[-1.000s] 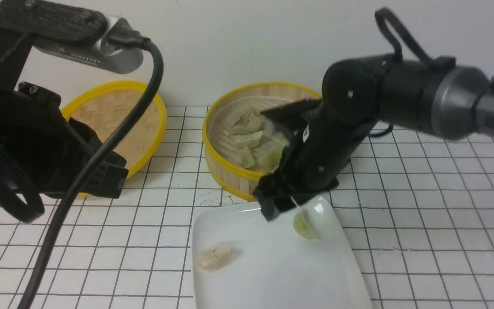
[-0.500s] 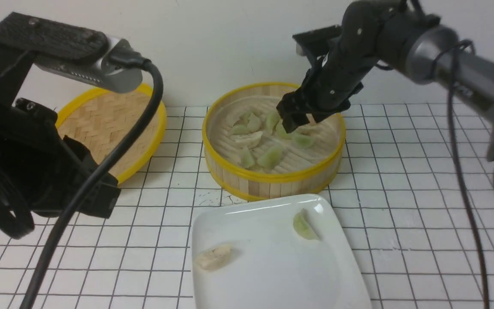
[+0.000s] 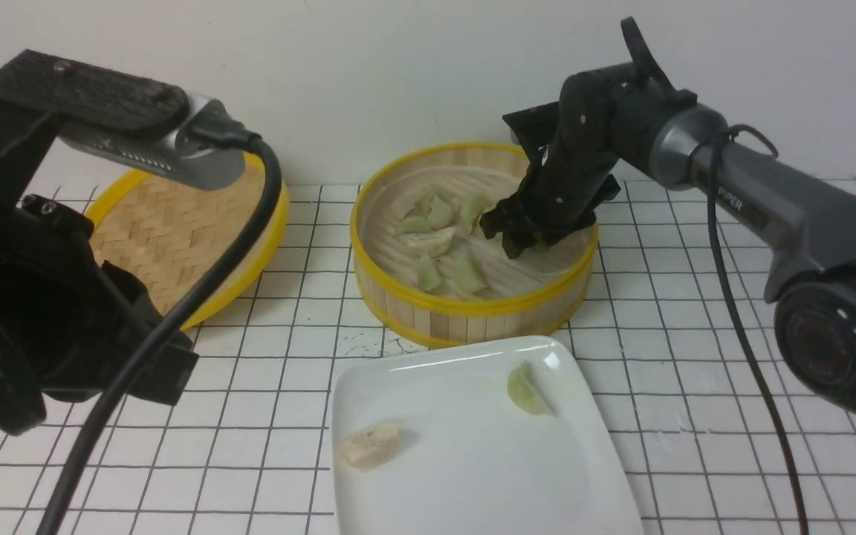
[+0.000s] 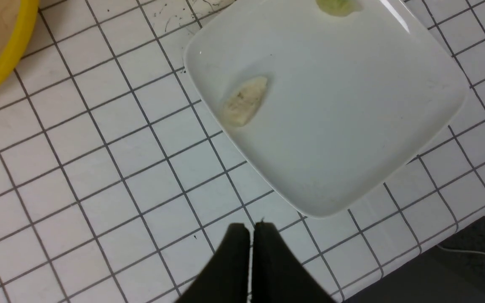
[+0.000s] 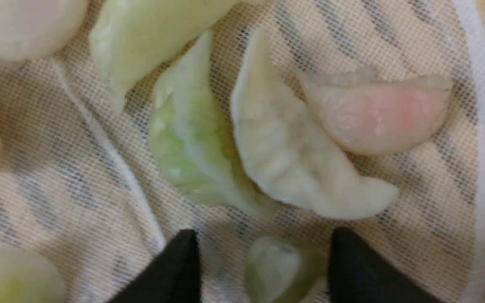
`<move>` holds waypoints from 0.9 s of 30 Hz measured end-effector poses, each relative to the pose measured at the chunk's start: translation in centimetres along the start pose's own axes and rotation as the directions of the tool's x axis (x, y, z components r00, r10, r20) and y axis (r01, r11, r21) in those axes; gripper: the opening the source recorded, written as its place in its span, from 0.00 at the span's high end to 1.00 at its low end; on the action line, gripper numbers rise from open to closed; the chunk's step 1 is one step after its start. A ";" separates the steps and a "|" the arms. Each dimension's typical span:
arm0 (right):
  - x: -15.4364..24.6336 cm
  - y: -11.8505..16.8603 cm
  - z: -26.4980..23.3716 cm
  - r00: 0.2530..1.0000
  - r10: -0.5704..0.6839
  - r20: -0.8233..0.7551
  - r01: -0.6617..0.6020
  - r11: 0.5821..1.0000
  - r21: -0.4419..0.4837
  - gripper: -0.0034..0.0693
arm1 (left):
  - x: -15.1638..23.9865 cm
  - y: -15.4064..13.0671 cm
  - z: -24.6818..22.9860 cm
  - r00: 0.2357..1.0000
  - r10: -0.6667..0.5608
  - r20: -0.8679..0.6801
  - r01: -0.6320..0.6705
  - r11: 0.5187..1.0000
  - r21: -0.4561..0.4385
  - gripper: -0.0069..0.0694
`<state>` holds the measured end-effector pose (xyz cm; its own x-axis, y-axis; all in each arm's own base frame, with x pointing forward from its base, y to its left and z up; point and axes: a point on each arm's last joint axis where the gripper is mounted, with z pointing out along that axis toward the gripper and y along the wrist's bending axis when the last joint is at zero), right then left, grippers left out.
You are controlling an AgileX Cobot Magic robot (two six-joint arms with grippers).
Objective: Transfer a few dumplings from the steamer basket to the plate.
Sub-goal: Use the right arm to grab a dumpling from inside the steamer, then use the right arm to put the dumpling into the plate
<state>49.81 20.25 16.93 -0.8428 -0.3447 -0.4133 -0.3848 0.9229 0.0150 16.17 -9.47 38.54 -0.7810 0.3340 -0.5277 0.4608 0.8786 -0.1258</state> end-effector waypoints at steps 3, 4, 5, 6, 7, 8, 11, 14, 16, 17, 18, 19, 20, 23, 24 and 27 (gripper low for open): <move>-0.1 -0.1 -0.5 1.000 0.000 -0.010 0.000 1.000 0.002 0.73 | 0.1 0.0 0.0 1.000 0.000 -0.009 0.000 1.000 0.000 0.92; -0.1 -0.1 -0.9 1.000 0.005 -0.030 -0.005 1.000 -0.007 0.73 | 0.1 0.0 0.0 1.000 0.000 -0.009 0.000 1.000 0.000 0.92; -0.2 0.0 -1.3 0.999 0.010 -0.039 -0.011 1.000 -0.016 0.73 | 0.1 0.0 0.0 1.000 0.000 -0.009 0.000 1.000 0.000 0.92; -0.3 0.2 -1.7 0.999 0.015 -0.042 -0.016 0.999 -0.031 0.73 | 0.1 0.0 0.0 1.000 0.000 -0.009 0.000 1.000 0.000 0.92; -0.5 0.4 -2.3 0.999 0.020 -0.036 -0.021 0.999 -0.046 0.73 | 0.1 0.0 0.0 1.000 0.000 -0.009 0.000 1.000 0.000 0.92; -0.8 0.6 -3.4 0.999 0.028 -0.022 -0.030 0.997 -0.067 0.73 | 0.1 0.0 0.0 1.000 0.000 -0.009 0.000 1.000 0.000 0.92; -1.3 1.4 -7.9 0.998 0.056 0.033 -0.050 0.988 -0.145 0.73 | 0.1 0.0 0.0 1.000 0.000 -0.009 0.000 1.000 0.001 0.92; 0.4 2.8 -13.7 0.998 0.057 0.041 -0.046 0.973 -0.226 0.73 | 0.1 0.0 0.0 1.000 0.000 -0.012 0.000 1.000 0.001 0.92; 1.2 3.3 -14.8 0.998 0.046 0.034 -0.037 0.970 -0.240 0.73 | 0.1 0.0 0.0 1.000 0.000 -0.012 0.000 1.000 0.001 0.92; 2.9 4.3 -15.9 1.000 0.020 0.002 -0.019 0.966 -0.257 0.73 | 0.1 0.0 0.0 1.000 0.000 -0.012 0.000 1.000 0.001 0.92; 4.4 5.2 -16.7 1.000 -0.003 -0.019 -0.002 0.962 -0.272 0.73 | 0.1 0.0 0.0 1.000 0.000 -0.012 0.000 1.000 0.001 0.92; 5.0 5.8 -16.9 0.999 -0.019 -0.035 0.008 0.960 -0.278 0.73 | 0.1 0.0 0.0 1.000 0.000 -0.012 0.000 1.000 0.001 0.92; 6.5 6.9 -17.3 0.996 -0.054 -0.067 0.033 0.957 -0.290 0.73 | 0.1 0.0 0.0 1.000 0.000 -0.011 0.000 1.000 0.001 0.92; 9.9 9.6 -14.6 0.978 -0.145 -0.148 0.095 0.949 -0.301 0.73 | 0.0 0.0 0.0 1.000 0.000 0.000 0.000 1.000 0.002 0.92; 10.2 9.9 -14.0 0.976 -0.153 -0.153 0.102 0.949 -0.299 0.73 | -0.1 0.0 0.0 1.000 0.000 0.006 0.000 1.000 0.002 0.92; 11.0 10.4 -11.1 0.971 -0.163 -0.174 0.109 0.953 -0.284 0.66 | -0.3 0.0 0.0 1.000 0.003 0.029 -0.003 1.000 0.002 0.92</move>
<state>32.29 24.17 22.67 -0.8212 -0.5149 -0.2458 -0.5653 0.7927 0.2280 16.37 -9.58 38.69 -0.7670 0.3270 -0.5522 0.4644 0.8766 -0.1259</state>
